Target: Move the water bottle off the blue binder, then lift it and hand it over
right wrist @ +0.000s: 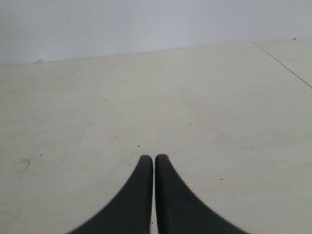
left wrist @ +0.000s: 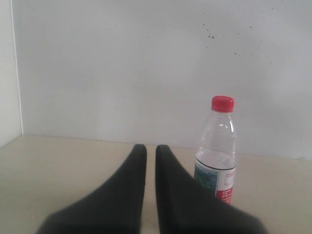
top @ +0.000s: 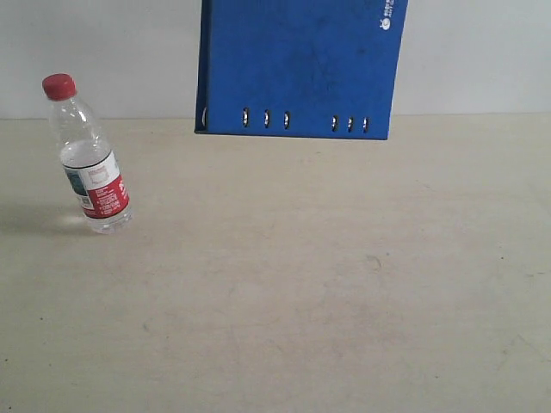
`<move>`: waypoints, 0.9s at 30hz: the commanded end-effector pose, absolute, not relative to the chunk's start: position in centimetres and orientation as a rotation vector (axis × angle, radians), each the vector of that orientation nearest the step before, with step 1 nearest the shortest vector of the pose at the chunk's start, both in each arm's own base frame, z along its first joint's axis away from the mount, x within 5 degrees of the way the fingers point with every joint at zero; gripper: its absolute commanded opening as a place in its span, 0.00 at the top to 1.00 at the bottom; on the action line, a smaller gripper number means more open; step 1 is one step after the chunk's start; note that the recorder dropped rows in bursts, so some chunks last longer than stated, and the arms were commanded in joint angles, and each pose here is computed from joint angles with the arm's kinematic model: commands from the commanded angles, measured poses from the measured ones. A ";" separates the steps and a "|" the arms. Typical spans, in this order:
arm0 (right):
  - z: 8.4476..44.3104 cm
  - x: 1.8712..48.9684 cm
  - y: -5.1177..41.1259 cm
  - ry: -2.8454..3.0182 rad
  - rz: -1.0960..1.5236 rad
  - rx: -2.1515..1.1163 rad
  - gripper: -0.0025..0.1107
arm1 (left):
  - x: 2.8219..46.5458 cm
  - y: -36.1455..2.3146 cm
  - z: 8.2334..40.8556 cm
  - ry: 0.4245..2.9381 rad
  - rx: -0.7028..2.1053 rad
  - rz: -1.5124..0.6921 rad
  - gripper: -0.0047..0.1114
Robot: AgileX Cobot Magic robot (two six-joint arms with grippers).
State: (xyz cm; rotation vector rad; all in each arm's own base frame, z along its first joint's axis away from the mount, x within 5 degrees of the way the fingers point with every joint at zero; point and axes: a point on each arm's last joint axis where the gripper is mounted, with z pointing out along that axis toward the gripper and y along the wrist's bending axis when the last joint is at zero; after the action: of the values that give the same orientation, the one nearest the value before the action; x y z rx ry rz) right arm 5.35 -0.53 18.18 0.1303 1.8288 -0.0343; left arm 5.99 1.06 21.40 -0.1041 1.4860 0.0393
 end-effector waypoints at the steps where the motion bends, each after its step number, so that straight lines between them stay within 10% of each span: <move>1: 18.2 5.3 -0.6 1.828 -0.060 0.108 0.98 | 5.9 1.0 21.4 1.482 -0.105 0.036 0.90; 27: 18.2 5.3 -0.6 1.825 -0.041 0.126 0.98 | 5.6 0.6 21.4 1.450 -0.269 -0.163 0.90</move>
State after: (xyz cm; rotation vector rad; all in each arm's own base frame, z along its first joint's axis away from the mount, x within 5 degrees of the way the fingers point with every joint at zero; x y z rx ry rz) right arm 5.32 -0.56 18.09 0.1301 1.8383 -0.0387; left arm 5.63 0.35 21.30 -0.1923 1.4737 -0.1146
